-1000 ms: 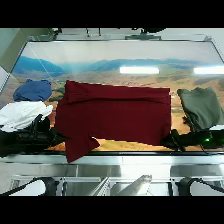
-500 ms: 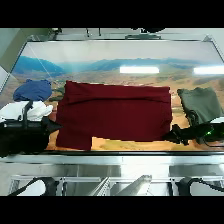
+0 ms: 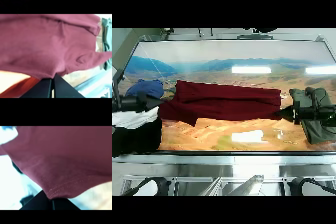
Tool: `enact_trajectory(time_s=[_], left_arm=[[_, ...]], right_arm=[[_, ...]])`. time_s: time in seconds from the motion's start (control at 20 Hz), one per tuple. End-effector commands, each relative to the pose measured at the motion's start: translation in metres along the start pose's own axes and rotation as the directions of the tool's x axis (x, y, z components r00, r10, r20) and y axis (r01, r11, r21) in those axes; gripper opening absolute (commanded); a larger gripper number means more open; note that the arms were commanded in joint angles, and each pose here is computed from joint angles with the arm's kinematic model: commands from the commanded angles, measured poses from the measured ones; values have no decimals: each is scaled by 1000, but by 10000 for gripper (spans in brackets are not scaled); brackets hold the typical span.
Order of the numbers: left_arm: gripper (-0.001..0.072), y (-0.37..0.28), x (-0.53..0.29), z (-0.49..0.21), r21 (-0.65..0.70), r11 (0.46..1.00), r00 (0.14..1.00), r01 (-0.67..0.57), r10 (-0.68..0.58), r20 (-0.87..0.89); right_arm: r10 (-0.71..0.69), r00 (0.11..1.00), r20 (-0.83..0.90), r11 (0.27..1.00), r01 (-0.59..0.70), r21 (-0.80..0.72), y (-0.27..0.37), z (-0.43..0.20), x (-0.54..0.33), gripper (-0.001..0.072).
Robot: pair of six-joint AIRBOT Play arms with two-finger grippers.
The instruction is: Fold the shirts.
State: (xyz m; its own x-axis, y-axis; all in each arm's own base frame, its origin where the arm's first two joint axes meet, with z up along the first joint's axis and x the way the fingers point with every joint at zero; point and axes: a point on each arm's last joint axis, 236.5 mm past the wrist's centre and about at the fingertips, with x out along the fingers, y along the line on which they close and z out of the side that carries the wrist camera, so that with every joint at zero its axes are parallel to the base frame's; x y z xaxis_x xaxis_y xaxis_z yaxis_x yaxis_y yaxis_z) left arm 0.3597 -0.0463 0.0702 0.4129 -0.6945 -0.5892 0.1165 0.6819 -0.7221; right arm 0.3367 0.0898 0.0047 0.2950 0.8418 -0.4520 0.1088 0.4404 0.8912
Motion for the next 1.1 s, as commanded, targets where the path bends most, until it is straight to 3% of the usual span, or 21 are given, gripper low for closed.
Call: enact_trajectory(time_s=[0.0,0.2,0.35,0.9,0.95,1.0,1.05], left_arm=[[25,-10,34,42,118,993,1000,2,0,-16],[24,12,88,95,191,981,999,-26,30,-18],[24,47,119,114,172,984,998,-39,48,-44],[14,118,181,110,75,997,982,-9,23,-185],[28,117,180,112,80,997,982,-5,20,-186],[187,113,178,117,83,997,984,-4,19,-178],[301,108,173,125,84,996,986,-5,19,-164]], right_arm=[[-27,990,141,1000,29,-12,-1,43,3,19],[-84,962,260,996,89,-6,-36,79,13,19],[-84,949,305,996,85,9,-59,101,21,19],[-93,945,314,993,110,-40,-93,156,34,21],[-92,944,318,992,116,-58,-92,158,33,31],[-91,941,325,989,123,-77,-90,162,28,145],[-89,941,327,987,128,-101,-86,166,20,253]])
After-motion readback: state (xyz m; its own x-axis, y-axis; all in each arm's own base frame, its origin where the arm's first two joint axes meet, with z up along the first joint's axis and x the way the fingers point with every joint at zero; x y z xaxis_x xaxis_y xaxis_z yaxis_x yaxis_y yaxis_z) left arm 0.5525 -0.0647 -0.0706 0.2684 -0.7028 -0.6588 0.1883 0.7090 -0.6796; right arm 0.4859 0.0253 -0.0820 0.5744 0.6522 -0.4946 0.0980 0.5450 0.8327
